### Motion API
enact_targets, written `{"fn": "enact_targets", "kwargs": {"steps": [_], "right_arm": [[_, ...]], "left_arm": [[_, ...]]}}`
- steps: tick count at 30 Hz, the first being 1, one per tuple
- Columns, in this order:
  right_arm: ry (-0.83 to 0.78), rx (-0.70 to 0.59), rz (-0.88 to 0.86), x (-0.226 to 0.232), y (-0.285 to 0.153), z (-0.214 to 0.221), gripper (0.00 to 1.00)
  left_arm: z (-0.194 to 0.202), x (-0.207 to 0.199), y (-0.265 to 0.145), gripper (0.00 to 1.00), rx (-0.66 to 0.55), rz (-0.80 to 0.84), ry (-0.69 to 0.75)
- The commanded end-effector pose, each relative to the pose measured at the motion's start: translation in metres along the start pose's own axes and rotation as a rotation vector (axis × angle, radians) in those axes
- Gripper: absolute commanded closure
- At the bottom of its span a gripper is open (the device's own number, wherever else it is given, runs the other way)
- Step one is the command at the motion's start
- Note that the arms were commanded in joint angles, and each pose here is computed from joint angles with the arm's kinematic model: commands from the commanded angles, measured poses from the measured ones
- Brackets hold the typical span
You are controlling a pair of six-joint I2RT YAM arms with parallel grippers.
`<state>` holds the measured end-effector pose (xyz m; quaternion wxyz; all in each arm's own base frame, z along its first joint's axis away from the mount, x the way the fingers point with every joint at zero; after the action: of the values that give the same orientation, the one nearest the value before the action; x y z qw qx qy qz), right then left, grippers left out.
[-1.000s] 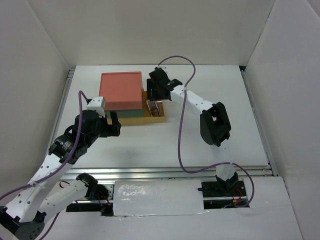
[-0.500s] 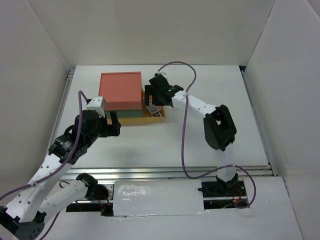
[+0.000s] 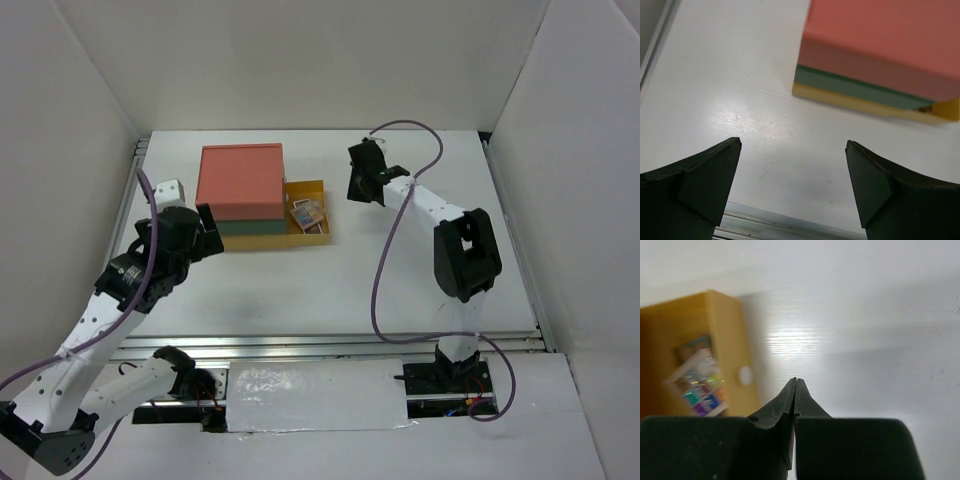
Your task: Organize the makeup
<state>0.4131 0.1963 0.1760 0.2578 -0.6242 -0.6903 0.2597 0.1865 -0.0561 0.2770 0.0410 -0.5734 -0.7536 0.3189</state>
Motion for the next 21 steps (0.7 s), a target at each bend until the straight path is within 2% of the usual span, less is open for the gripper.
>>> {"fn": "enact_targets", "kwargs": {"steps": [1,5,9,13,21], "right_arm": [[-0.048,0.083,-0.058,-0.004,0.027,0.013,1.0],[-0.107,0.11,-0.17,0.011,0.048,0.011,1.0],[-0.126,0.17,-0.249,0.032,0.063,0.011,1.0],[-0.124,0.157,-0.287,0.057,0.061,0.012,1.0],[-0.098,0.162,-0.367,0.099,0.056,0.02,1.0]], "left_arm": [[-0.037,0.006,-0.014,0.01,-0.141,-0.159,-0.136],[-0.067,-0.005,-0.005,0.01,-0.203,-0.245,-0.209],[-0.079,-0.011,0.035,0.01,-0.131,-0.285,-0.212],[-0.077,-0.022,0.08,0.01,-0.037,-0.246,-0.19],[-0.074,-0.038,0.105,0.01,0.044,-0.213,-0.16]]}}
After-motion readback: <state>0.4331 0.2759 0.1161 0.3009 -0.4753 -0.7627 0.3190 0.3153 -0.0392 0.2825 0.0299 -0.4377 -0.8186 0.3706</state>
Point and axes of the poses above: each gripper's point midway between its finger pads, its own y axis out along the fingers, its own x axis along the line the jaws close on, z = x × y, the point moved 7 cm from there along -y, back along the fingers, and after that the axes turned 13 degrees about -y, right-handed, at the moved point
